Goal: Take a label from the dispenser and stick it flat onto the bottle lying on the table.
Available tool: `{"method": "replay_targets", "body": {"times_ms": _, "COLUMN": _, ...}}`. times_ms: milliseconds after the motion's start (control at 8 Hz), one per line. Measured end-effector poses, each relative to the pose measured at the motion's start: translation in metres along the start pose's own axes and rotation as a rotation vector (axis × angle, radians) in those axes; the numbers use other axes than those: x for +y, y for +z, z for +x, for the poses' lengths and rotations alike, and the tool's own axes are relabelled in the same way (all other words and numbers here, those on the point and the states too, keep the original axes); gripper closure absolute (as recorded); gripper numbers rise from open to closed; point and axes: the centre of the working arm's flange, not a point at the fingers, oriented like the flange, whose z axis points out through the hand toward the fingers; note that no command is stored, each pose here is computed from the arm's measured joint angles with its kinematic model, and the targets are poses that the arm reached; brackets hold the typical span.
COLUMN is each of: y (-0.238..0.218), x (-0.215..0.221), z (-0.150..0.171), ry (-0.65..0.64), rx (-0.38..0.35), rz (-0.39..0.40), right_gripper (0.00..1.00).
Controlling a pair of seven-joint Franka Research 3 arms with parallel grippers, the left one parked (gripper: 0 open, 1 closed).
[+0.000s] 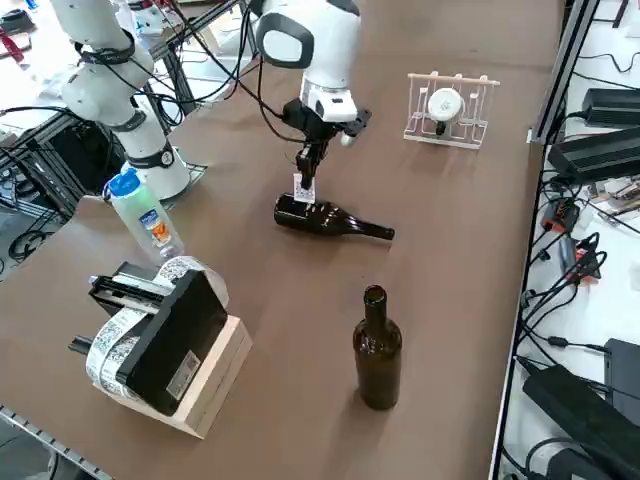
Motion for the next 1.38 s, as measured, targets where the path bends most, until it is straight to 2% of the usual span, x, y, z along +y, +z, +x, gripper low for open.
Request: {"method": "replay_targets", "body": {"times_ms": 1375, "y": 0.019, "x": -0.002, "z": 0.006, "ry": -0.002, "rx": -0.019, "rz": 0.027, "right_gripper": 0.98}}
